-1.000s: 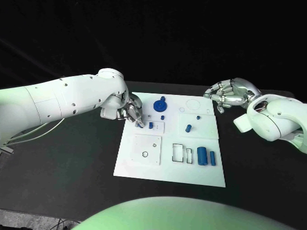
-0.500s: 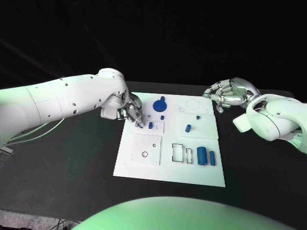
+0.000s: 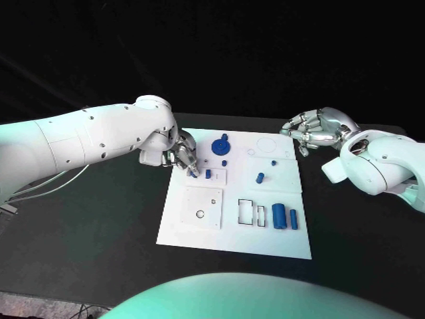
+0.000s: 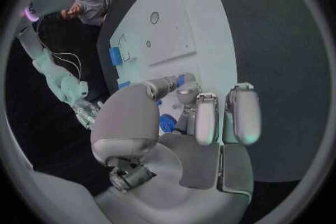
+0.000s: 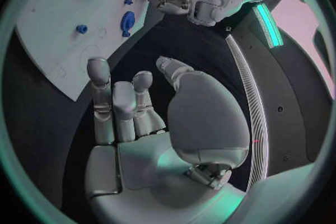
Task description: Assemble the parts on the task board
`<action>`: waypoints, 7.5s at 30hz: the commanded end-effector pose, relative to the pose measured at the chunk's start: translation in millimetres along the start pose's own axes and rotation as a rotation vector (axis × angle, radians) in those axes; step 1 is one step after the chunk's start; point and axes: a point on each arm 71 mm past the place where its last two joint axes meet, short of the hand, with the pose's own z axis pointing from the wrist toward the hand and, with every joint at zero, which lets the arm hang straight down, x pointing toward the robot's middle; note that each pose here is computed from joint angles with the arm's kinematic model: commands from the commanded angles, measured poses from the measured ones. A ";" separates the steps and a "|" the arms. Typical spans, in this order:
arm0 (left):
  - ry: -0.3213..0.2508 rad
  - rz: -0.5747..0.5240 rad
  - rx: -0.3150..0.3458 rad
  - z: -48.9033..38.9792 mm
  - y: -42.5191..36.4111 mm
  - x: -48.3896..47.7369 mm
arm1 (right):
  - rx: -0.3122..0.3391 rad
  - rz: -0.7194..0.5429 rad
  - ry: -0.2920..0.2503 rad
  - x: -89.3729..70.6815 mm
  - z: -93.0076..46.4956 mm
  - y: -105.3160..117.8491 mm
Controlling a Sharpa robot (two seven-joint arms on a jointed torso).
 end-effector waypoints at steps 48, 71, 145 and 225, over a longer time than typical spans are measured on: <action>0.003 -0.019 0.007 3.8 -0.7 3.6 | -0.021 0.005 0.019 1.6 0.3 1.5; -0.002 -0.033 -0.003 4.0 3.2 1.8 | -0.021 0.005 0.018 1.4 0.5 1.4; -0.335 -0.275 0.191 -50.8 23.0 -6.3 | -0.012 0.006 0.011 1.9 -0.4 -4.4; -0.505 -0.172 0.151 -17.3 17.7 74.7 | 0.008 0.005 -0.024 0.1 -3.6 -14.9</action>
